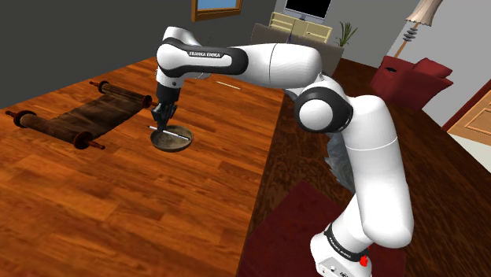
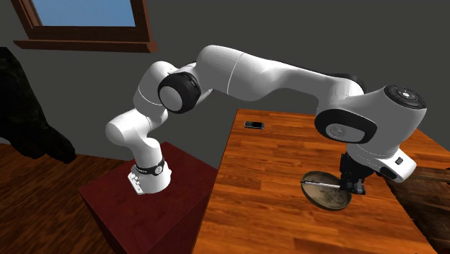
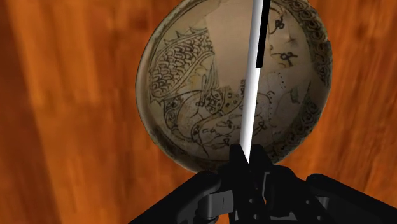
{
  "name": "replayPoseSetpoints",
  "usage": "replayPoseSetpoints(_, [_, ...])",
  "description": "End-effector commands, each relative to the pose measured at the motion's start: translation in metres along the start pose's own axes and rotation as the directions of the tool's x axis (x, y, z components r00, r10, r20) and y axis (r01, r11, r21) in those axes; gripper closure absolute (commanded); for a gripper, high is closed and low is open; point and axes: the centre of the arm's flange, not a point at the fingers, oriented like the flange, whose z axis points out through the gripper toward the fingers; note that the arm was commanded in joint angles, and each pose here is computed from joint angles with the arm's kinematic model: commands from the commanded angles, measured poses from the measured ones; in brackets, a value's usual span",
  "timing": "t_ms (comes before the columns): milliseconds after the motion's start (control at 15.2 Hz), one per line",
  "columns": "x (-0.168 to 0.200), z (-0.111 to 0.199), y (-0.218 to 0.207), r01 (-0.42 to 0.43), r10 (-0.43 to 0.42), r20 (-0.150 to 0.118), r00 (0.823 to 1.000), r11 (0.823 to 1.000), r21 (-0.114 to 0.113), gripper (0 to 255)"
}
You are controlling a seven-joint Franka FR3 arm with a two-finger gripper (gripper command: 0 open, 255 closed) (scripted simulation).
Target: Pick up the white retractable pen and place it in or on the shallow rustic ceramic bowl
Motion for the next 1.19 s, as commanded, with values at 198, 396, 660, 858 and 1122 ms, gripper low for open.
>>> replayPoseSetpoints(198, [0.000, 0.000, 0.000, 0.000, 0.000, 0.000, 1.000, 1.000, 0.000, 0])
replayPoseSetpoints(396, [0.000, 0.000, 0.000, 0.000, 0.000, 0.000, 1.000, 1.000, 0.000, 0])
replayPoseSetpoints(660, [0.000, -0.050, 0.000, 0.000, 0.000, 0.000, 1.000, 1.000, 0.000, 0])
replayPoseSetpoints(858, [0.000, -0.050, 0.000, 0.000, 0.000, 0.000, 1.000, 1.000, 0.000, 0])
replayPoseSetpoints(1122, [0.000, -0.050, 0.000, 0.000, 0.000, 0.000, 1.000, 1.000, 0.000, 0])
